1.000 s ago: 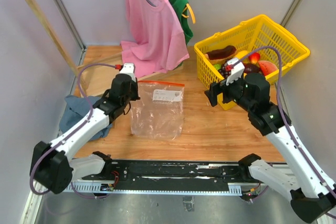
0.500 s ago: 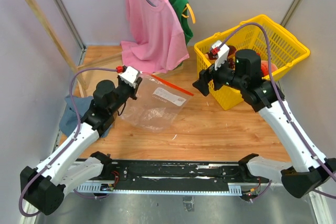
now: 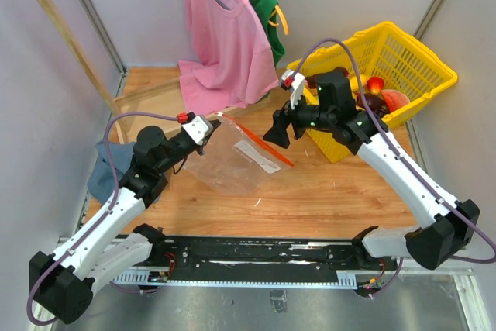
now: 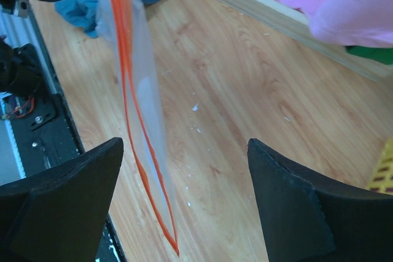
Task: Place the food in the zip-top bag and seal the zipper
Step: Open the zipper of the food storage bag.
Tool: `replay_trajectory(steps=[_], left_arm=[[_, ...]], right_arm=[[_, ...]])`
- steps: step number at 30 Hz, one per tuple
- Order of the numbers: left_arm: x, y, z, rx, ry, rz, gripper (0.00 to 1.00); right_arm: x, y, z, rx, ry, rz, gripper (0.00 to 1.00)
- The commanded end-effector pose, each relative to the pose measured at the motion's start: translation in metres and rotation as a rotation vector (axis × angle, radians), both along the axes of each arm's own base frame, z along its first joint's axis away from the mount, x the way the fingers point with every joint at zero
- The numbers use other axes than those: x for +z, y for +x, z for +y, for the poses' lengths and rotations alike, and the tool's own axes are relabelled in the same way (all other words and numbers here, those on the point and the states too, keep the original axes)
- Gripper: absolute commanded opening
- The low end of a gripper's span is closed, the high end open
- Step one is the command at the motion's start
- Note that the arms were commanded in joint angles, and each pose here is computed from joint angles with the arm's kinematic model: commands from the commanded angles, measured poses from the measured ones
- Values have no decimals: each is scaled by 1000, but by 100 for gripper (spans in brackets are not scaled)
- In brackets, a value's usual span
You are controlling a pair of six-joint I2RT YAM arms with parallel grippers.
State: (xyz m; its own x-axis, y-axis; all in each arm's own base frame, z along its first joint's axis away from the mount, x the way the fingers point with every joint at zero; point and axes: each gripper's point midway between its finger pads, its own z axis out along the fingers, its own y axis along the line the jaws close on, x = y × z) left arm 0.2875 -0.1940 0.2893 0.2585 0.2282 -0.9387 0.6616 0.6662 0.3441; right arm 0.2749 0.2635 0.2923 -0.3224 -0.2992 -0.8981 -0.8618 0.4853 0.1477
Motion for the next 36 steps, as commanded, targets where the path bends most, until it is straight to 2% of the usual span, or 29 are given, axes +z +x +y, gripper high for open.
replay_trajectory(steps=[1, 15, 36], left_arm=[[17, -10, -10, -70, -17, -88, 0], [11, -20, -9, -88, -36, -113, 0], [2, -7, -8, -43, -24, -60, 0]], right_arm=[[-8, -15, 25, 94, 31, 24, 81], [-35, -22, 23, 113, 7, 51, 64], [-45, -39, 43, 162, 33, 70, 65]])
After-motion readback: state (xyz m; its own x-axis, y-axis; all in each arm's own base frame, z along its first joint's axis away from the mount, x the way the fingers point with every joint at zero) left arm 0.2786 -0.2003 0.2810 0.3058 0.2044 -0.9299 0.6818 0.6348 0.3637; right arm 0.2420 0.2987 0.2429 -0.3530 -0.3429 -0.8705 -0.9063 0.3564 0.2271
